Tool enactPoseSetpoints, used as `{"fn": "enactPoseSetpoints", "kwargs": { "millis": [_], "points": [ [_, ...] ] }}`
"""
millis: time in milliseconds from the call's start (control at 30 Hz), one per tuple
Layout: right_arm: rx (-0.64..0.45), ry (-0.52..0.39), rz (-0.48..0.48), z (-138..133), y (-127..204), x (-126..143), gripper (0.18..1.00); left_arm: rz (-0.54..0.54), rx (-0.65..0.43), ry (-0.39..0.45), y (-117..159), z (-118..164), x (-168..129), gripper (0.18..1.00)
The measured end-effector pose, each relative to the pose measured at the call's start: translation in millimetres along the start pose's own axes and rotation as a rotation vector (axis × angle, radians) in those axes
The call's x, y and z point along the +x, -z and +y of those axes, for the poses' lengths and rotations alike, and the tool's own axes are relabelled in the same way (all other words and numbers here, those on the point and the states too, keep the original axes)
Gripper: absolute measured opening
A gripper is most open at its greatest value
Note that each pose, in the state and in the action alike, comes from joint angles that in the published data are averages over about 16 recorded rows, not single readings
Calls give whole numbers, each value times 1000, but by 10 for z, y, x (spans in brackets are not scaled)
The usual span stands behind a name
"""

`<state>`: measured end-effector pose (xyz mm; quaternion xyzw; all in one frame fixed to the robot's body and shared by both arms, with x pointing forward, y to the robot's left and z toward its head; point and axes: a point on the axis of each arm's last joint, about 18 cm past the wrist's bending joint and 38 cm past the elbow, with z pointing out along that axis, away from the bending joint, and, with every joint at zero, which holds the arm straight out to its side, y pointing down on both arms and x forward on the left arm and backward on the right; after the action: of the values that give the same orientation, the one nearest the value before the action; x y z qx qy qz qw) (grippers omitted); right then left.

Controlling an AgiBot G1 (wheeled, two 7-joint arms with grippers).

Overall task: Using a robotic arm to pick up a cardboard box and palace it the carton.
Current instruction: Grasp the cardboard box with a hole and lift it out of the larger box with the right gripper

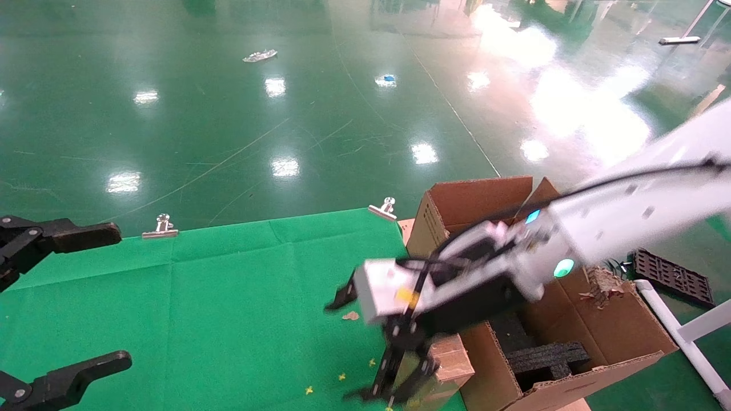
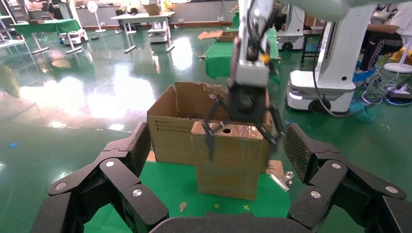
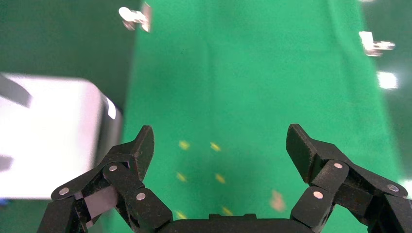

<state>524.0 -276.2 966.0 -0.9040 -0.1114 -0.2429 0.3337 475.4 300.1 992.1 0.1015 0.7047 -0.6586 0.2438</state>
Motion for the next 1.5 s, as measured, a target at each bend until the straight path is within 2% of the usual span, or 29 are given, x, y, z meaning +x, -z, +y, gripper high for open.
{"fn": "enactPoseSetpoints", "kwargs": {
  "millis": [233, 500, 1033, 1500],
  "points": [
    [-169, 32, 33, 4, 240, 151, 1000, 0, 0, 0, 0, 0, 0, 1001],
    [-319, 0, 51, 38, 433, 233, 1000, 0, 0, 0, 0, 0, 0, 1001],
    [-501, -123, 53, 29, 582, 274, 1000, 0, 0, 0, 0, 0, 0, 1001],
    [-592, -145, 9, -40, 485, 280, 1000, 0, 0, 0, 0, 0, 0, 1001]
  ]
}}
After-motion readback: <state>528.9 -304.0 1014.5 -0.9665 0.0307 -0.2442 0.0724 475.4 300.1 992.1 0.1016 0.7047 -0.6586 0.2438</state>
